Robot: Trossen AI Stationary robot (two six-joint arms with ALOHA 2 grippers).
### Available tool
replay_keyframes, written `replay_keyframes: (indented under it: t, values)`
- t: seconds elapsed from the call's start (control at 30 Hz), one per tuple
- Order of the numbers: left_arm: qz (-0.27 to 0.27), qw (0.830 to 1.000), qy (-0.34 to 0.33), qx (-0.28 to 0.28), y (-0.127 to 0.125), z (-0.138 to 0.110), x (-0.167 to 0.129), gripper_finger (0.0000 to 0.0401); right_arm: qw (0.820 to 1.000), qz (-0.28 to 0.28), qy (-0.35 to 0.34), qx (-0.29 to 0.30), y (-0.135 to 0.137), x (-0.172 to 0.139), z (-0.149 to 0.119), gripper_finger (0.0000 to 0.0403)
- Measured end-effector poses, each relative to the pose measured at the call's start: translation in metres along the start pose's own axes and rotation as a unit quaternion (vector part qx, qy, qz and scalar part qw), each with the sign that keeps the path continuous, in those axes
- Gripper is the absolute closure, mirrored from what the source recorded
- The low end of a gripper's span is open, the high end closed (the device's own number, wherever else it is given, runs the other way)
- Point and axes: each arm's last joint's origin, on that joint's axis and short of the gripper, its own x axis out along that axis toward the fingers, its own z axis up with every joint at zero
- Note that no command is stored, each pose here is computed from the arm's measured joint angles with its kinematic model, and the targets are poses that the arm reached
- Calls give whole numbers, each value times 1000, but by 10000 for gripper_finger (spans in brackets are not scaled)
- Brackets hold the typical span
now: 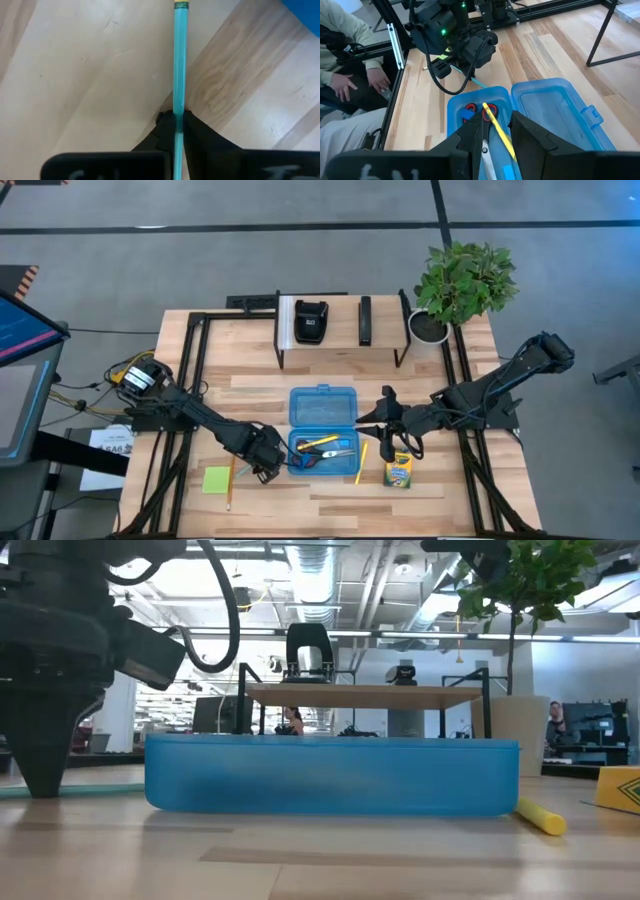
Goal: Pack school essentials
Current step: Put the light blue pencil into the supply box
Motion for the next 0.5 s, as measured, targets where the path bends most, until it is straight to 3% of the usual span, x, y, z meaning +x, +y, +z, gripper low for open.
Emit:
replay_keyframes:
  t: [0.13, 0.27, 0.4, 0.5]
  values:
    - [-1, 1000, -13, 10, 4, 2, -6, 400, 1000, 0, 0, 0, 0, 0, 0, 282]
    - [47, 998, -28, 8, 17, -3, -15, 401, 1000, 0, 0, -1, 0, 0, 0, 282]
    - [59, 997, -53, -3, 24, -5, -32, 401, 1000, -1, 0, -1, 0, 0, 0, 282]
    - [31, 996, -86, 4, 22, -3, -43, 401, 1000, -1, 0, -1, 0, 0, 0, 282]
